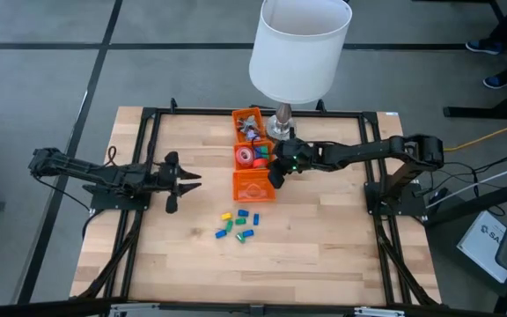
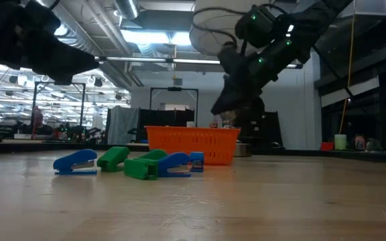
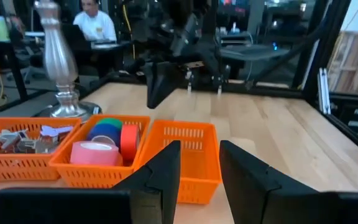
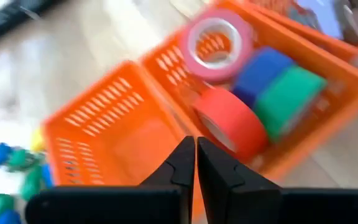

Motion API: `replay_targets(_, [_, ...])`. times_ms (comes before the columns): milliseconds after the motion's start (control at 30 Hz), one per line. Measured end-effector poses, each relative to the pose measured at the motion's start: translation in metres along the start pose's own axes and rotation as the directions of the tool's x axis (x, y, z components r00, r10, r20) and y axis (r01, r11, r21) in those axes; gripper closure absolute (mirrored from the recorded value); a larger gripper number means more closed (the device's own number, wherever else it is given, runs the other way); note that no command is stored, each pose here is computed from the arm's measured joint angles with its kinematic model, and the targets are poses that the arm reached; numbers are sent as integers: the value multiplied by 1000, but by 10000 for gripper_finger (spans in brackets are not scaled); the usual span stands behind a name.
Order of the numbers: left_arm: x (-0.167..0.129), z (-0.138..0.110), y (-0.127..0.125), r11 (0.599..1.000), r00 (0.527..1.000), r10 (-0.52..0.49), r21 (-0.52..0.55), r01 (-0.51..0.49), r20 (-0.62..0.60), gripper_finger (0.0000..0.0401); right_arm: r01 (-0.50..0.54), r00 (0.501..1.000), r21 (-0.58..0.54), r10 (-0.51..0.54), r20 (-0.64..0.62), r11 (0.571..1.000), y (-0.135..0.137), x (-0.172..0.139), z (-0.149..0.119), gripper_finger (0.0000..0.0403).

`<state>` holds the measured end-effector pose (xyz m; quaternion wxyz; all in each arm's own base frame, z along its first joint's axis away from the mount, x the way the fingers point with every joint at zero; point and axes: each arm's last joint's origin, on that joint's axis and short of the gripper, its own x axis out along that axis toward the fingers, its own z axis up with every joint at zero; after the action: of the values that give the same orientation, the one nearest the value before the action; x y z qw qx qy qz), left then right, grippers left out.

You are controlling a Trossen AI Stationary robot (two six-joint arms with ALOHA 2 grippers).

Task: Pick and place Stapler, Stapler remover, tape
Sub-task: Put the blue stapler into the bottom orange basket

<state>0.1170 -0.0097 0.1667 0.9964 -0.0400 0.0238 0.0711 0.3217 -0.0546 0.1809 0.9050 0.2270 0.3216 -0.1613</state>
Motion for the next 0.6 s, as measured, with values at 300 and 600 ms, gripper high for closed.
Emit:
replay_targets(300, [-4,0,5,999,999,-47,14,46,28,293,-319,945,-85,324,54,944,39,-4,2,381])
replay_targets(600, [-4,-3,14,999,1000,25,31,-25,-7,290,-451,874,-316,485,37,835,91,-19,8,381])
